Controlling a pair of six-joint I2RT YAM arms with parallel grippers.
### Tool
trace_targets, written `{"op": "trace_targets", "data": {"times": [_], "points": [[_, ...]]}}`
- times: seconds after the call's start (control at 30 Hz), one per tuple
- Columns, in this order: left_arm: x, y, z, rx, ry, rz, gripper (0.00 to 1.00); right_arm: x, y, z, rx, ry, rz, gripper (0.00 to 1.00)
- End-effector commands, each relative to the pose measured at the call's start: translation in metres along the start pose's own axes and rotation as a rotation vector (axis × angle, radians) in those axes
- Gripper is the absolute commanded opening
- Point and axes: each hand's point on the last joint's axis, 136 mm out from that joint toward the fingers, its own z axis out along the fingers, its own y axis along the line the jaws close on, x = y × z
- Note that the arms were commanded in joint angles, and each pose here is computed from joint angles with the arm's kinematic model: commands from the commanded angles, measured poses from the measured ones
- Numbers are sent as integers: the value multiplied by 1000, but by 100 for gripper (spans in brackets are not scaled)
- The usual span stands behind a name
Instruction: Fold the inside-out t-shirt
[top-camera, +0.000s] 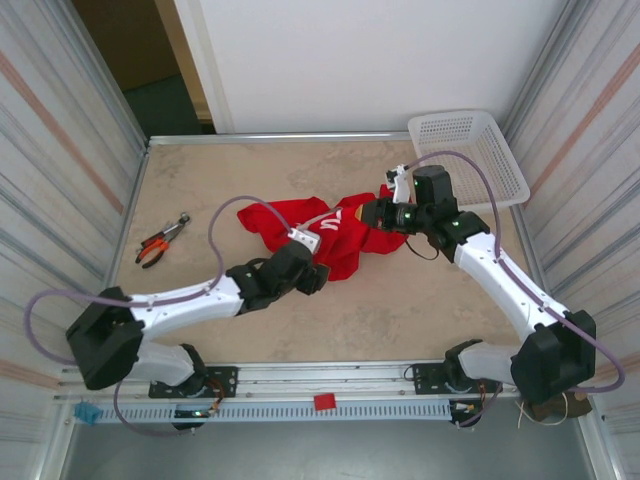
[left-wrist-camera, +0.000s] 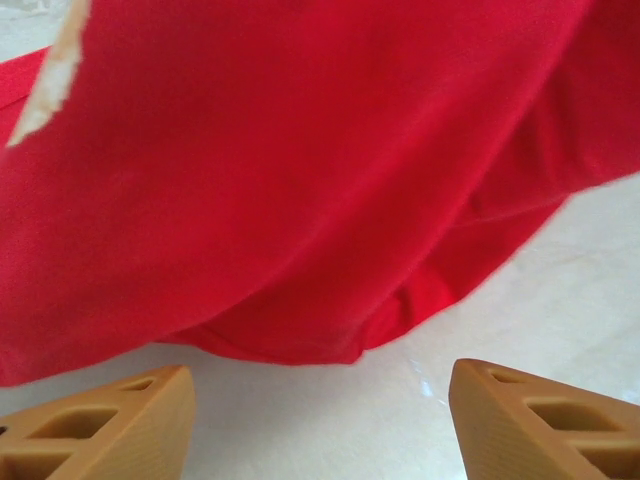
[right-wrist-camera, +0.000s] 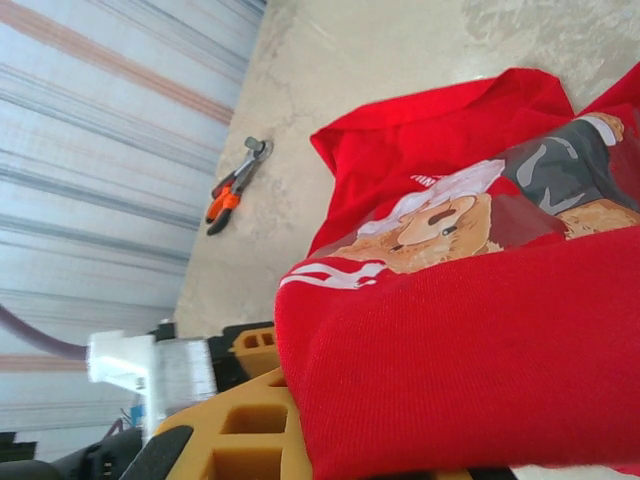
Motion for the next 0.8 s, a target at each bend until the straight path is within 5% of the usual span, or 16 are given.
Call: {"op": "trace_targets", "data": {"times": [0.0,0.17,0.27,0.43,0.57,0.7,0.77], "points": [[-37,3,7,-85,-106,28,70,-4,12,-1,-23,0,7,0],[-49,9,31,-156,-89,37,70,-4,21,-7,-37,-3,2,0],[-53,25,41,-200,-75,11,61,-5,24,-14,-31,-14,-7,0],[-66,42,36,-153,-73,-1,1,-17,13,-25,5,-56,2,0],[-92,32,2,67,-116,-28,0,-36,-4,-29,24,-83,38,0],[-124,-7,-57,487,-172,-99,0,-68,-30,-12,81,-94,52,0],[-139,-24,-86,655,-208,-131,0,-81,-44,3,124,-66,45,37]]}}
